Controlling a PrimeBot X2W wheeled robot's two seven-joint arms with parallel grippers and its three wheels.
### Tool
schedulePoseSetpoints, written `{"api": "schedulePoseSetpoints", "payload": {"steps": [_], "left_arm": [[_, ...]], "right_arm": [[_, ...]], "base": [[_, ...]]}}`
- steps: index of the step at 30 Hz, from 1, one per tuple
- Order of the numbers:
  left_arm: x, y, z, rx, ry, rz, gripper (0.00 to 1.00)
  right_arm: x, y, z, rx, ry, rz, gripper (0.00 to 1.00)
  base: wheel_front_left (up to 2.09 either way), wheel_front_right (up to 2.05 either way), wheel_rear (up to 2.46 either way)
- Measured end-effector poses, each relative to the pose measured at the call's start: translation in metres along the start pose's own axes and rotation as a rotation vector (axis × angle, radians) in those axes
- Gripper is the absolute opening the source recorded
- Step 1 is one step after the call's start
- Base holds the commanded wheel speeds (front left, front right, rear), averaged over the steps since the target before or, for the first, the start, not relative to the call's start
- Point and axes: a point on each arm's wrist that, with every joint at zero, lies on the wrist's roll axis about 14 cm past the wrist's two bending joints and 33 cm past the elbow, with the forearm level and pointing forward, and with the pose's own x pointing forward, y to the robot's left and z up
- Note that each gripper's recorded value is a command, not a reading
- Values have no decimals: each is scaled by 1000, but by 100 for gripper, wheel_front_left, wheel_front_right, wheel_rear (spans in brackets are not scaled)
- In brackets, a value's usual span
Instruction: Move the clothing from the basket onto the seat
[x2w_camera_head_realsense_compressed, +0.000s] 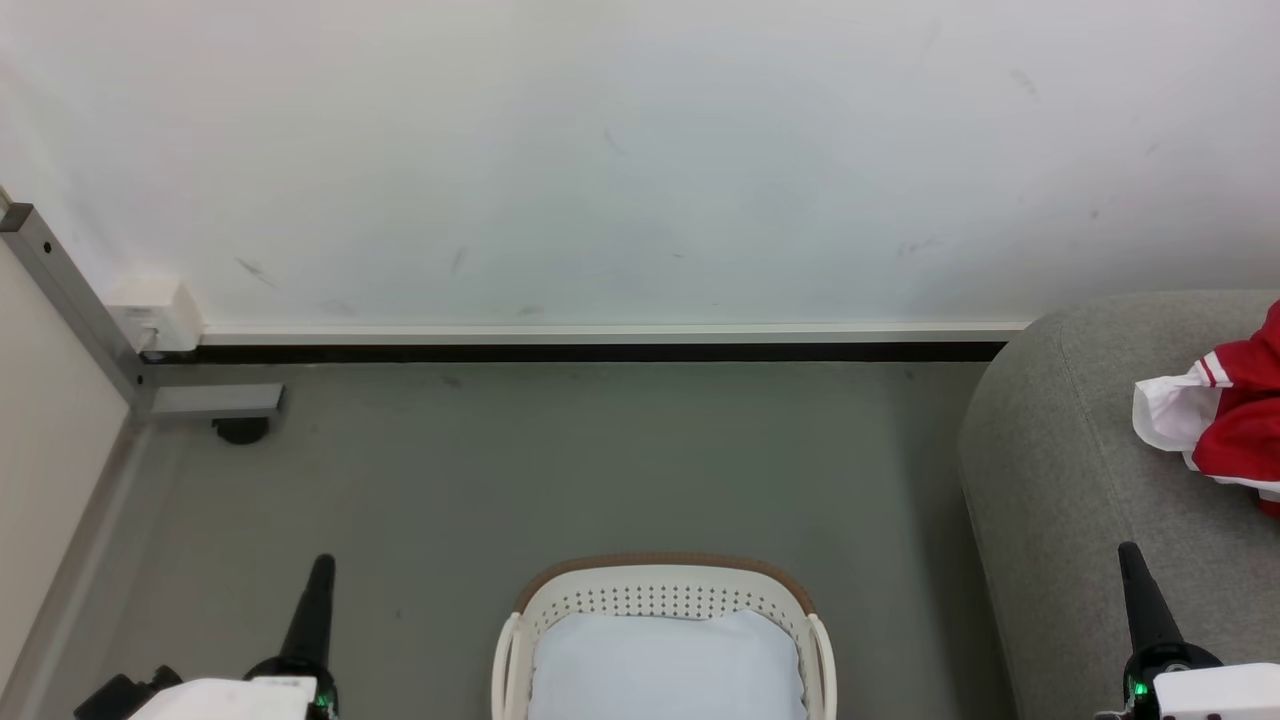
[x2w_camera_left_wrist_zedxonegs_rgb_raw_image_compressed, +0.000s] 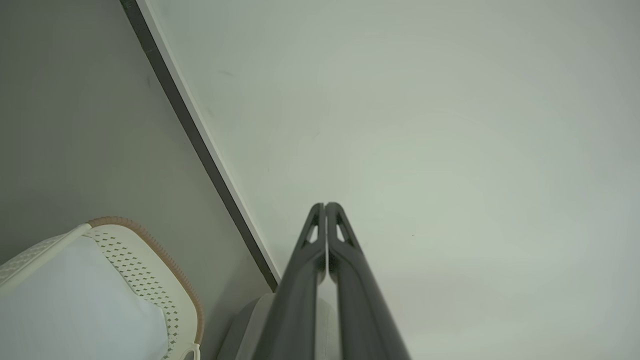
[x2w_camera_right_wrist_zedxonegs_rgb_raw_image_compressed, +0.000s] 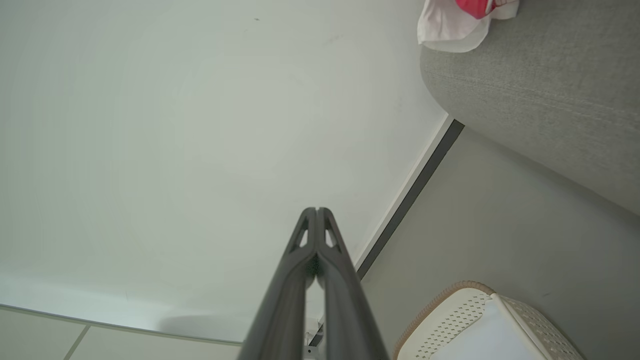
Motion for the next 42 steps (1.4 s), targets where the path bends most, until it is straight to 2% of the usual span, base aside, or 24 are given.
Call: {"api": "schedulePoseSetpoints", "payload": {"steps": [24,42], "left_arm": [[1,-5,5,-182,3,-23,0],[2,-9,9,-279,3,-42,0]], "right_arm": [[3,5,5,161,0,21,0],[4,9,7,258,3,38,0]], "base": [[0,0,0],[0,0,0]]}}
